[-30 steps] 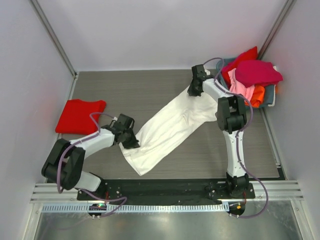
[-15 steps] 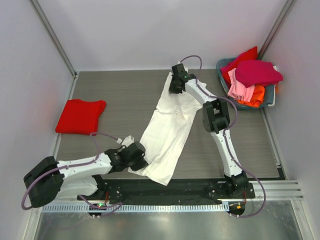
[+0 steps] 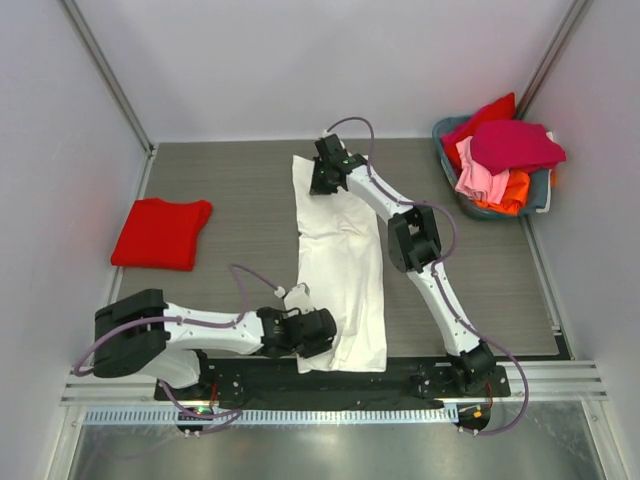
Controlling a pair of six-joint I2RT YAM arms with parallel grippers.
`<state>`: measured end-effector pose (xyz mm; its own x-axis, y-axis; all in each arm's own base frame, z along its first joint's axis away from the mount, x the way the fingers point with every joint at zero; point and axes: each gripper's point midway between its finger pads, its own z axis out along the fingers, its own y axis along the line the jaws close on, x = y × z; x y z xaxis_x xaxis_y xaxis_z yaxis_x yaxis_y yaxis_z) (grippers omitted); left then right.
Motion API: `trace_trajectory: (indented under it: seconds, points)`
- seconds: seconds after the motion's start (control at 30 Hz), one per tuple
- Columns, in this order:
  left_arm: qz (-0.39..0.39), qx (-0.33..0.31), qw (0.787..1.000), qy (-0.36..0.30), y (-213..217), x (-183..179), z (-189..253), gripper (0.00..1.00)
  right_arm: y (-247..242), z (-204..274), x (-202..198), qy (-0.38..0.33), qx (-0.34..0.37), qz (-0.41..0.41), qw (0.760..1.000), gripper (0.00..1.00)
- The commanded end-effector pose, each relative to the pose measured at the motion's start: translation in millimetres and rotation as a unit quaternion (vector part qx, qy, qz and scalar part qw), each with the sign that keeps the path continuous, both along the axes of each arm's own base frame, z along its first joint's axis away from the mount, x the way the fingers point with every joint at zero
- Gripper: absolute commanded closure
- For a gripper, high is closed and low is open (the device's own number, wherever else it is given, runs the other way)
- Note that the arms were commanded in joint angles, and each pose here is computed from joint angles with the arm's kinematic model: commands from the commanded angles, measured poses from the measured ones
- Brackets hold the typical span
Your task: Fold and stack the t-shirts
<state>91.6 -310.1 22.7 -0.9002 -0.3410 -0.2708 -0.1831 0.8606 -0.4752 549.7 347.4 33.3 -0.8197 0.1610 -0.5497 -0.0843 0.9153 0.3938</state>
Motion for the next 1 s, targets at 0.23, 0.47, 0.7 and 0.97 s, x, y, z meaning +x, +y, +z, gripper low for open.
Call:
trace_trajectory:
  seconds: [0.23,0.47,0.7,0.97]
  points:
    - [0.036,-0.069,0.994,-0.075,23.2,20.2,65.0,0.76,6.9,117.3,4.5,-0.09,0.054,0.041,0.994,0.56]
    - [0.085,-0.11,0.986,-0.095,70.8,76.8,97.2,0.69,-30.0,179.2,-36.2,-0.122,0.027,0.043,0.991,0.54]
    - [0.125,-0.094,0.982,-0.11,113.0,156.4,121.7,0.61,-101.6,168.6,-54.1,-0.1,-0.017,-0.014,0.995,0.56]
    - [0.153,-0.102,0.975,-0.125,123.1,248.3,119.3,0.5,-154.5,135.9,-41.6,-0.084,-0.044,-0.059,0.994,0.46]
